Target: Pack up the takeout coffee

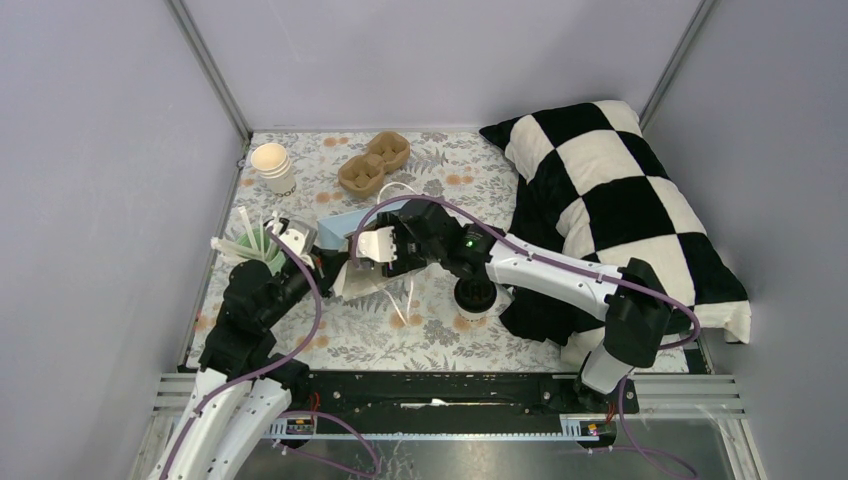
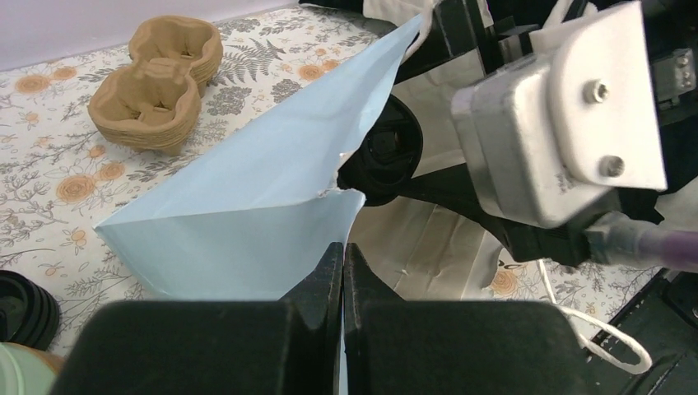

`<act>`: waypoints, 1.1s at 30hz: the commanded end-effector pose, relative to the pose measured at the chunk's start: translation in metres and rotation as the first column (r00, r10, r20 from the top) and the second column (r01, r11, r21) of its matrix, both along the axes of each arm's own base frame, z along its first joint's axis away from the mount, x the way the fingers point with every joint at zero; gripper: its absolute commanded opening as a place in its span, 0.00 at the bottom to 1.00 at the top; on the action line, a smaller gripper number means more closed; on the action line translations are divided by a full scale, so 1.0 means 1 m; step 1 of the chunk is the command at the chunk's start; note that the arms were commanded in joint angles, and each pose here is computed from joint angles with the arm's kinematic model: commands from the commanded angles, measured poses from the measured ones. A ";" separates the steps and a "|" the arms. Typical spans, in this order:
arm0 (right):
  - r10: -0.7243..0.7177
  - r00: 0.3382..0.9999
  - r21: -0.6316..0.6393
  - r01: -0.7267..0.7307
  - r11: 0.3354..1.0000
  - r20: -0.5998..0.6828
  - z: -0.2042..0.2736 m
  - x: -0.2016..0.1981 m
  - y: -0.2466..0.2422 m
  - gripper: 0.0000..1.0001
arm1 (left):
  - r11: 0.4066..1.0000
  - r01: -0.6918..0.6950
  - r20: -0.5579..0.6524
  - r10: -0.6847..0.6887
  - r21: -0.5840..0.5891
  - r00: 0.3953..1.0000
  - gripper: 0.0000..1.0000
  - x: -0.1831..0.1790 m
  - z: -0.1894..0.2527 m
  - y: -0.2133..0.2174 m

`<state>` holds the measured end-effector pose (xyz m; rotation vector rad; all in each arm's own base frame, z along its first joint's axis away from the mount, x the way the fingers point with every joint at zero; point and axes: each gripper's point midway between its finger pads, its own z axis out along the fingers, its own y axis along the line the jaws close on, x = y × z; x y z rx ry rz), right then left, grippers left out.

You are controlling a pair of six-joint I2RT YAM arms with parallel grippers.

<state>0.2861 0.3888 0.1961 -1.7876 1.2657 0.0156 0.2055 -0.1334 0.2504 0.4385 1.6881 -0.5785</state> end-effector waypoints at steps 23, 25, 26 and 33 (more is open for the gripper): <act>0.111 0.992 0.003 -0.112 0.994 0.059 -0.010 -0.018 0.037 0.36 | 0.983 -0.141 -0.014 0.141 -0.120 0.990 0.00 0.009 0.015 0.014; 0.078 0.993 0.002 -0.078 0.997 0.091 -0.014 -0.008 0.035 0.35 | 0.985 -0.131 -0.009 0.130 -0.117 0.991 0.00 0.007 0.015 0.013; 0.063 0.993 0.006 -0.064 0.998 0.098 -0.015 -0.003 0.033 0.35 | 0.986 -0.125 -0.009 0.125 -0.114 0.992 0.00 0.007 0.014 0.012; 0.022 0.995 -0.009 -0.021 1.000 0.102 -0.025 0.013 0.009 0.35 | 0.989 -0.124 0.004 0.125 -0.082 0.992 0.00 0.006 0.014 0.015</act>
